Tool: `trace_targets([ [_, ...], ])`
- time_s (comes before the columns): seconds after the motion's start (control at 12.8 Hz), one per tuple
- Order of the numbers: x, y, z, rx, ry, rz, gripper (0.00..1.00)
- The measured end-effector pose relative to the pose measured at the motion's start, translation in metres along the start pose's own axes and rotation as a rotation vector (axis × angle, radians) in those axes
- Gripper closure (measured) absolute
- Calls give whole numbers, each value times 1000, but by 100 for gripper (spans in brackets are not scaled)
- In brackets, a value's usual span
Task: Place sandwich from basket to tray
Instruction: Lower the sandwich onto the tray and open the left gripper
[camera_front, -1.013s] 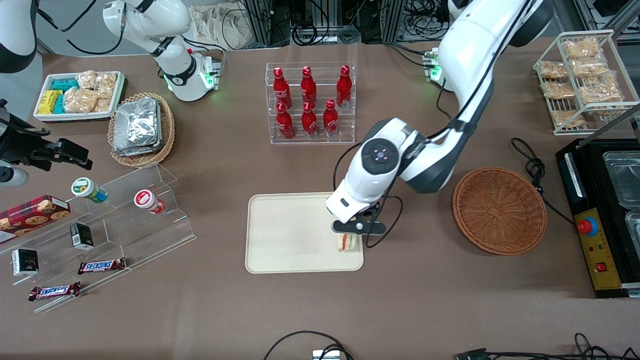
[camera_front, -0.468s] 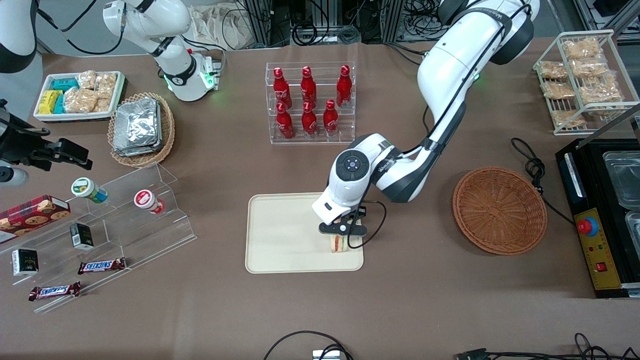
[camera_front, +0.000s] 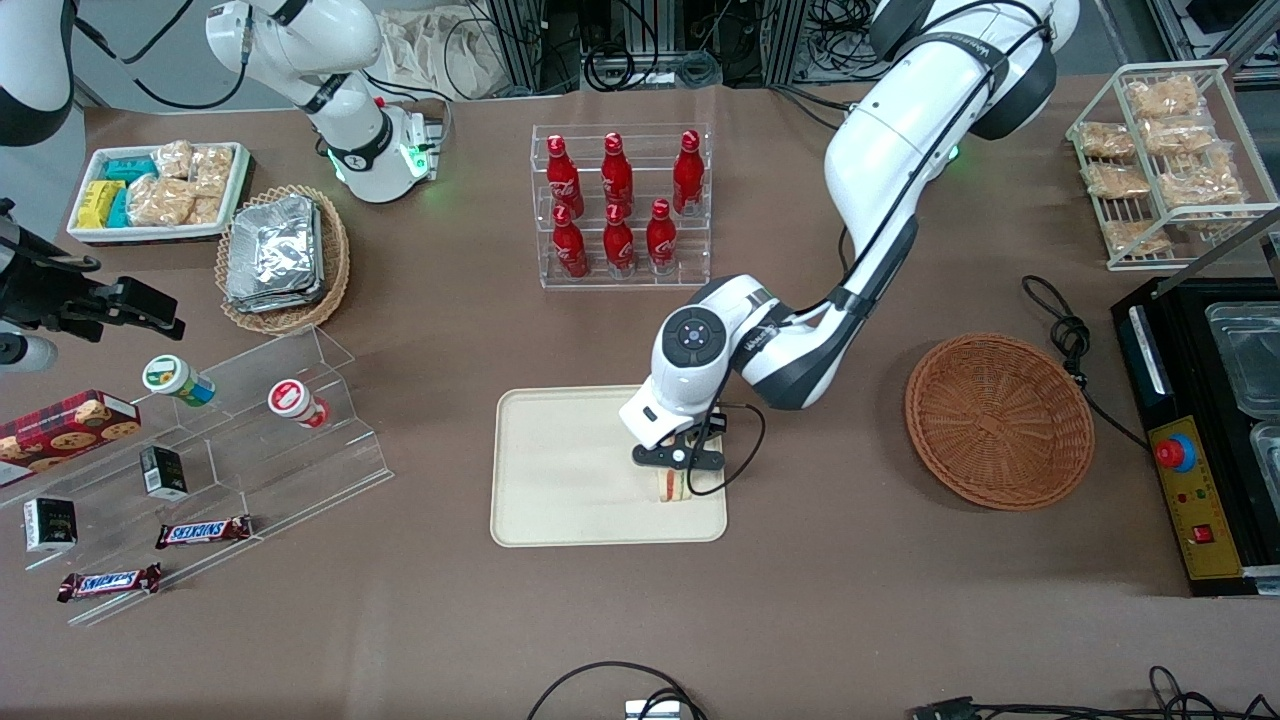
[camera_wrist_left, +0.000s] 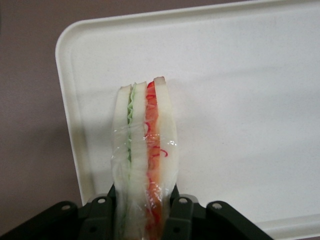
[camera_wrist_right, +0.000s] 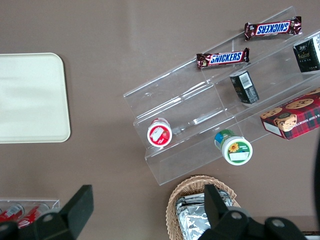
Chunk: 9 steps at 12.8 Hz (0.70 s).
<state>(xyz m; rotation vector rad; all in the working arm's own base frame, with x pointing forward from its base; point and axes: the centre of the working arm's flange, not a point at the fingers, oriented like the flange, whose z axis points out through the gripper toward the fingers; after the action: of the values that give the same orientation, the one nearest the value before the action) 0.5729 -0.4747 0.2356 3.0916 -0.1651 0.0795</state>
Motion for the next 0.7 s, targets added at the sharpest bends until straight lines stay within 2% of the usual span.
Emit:
trace_targets([
  [0.08, -1, 1, 3, 2, -2, 2, 62],
  [0.23, -1, 0, 4, 3, -3, -4, 47],
  [0.31, -1, 0, 4, 3, -2, -7, 47],
  [0.39, -1, 0, 4, 3, -2, -9, 41],
  [0.7, 2, 1, 0, -1, 7, -27, 0],
])
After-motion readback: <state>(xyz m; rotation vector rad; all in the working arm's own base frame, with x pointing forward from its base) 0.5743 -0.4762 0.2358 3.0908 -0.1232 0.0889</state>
